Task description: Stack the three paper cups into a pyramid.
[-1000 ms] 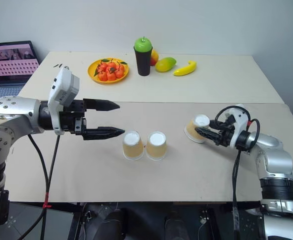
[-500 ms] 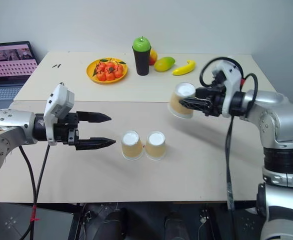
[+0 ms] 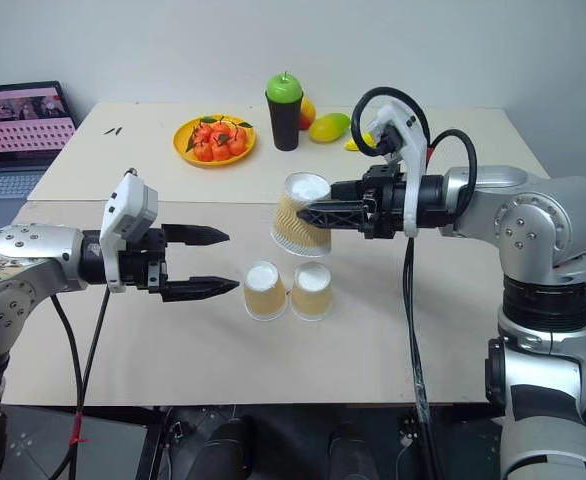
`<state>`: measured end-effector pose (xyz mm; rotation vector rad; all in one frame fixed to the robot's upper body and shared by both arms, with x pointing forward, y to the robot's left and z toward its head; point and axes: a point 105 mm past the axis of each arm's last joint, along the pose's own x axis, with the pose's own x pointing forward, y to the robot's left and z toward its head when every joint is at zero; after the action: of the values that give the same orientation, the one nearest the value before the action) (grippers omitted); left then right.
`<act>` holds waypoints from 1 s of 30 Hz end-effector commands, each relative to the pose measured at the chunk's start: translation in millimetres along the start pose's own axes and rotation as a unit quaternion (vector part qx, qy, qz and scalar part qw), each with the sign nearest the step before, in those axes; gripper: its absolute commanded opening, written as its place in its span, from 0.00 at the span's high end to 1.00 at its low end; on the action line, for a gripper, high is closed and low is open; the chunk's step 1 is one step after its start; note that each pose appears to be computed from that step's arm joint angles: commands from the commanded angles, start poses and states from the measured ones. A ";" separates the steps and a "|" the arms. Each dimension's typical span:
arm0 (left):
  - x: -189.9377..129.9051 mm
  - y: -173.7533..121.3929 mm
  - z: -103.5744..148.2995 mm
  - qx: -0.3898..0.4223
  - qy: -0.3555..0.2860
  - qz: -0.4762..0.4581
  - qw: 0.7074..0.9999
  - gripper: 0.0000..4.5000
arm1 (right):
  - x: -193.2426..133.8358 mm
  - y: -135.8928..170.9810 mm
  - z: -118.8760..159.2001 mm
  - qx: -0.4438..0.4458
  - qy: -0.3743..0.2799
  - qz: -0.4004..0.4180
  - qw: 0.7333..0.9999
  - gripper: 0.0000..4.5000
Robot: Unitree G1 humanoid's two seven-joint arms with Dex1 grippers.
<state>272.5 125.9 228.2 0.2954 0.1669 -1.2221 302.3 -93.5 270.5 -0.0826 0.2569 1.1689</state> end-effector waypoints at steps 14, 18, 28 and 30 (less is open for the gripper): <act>2.1 -1.3 12.8 0.033 -0.013 -0.002 0.999 0.00 | 21.6 9.4 -20.5 -0.017 0.015 0.019 1.000 0.41; 2.4 -2.5 13.6 0.036 -0.011 -0.003 0.999 0.00 | 24.5 9.8 -19.8 -0.016 0.012 0.020 1.000 0.41; 1.8 -0.2 14.2 0.039 -0.009 0.003 0.999 0.00 | 26.6 12.3 -17.9 -0.023 0.007 0.026 0.999 0.01; 2.2 0.4 14.6 0.040 -0.010 0.004 0.999 0.00 | 26.3 12.5 -16.4 -0.024 0.005 0.026 0.999 0.01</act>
<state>274.8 122.8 231.6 0.3114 0.1478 -1.2196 300.5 -70.9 237.1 -0.1019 0.3066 1.2112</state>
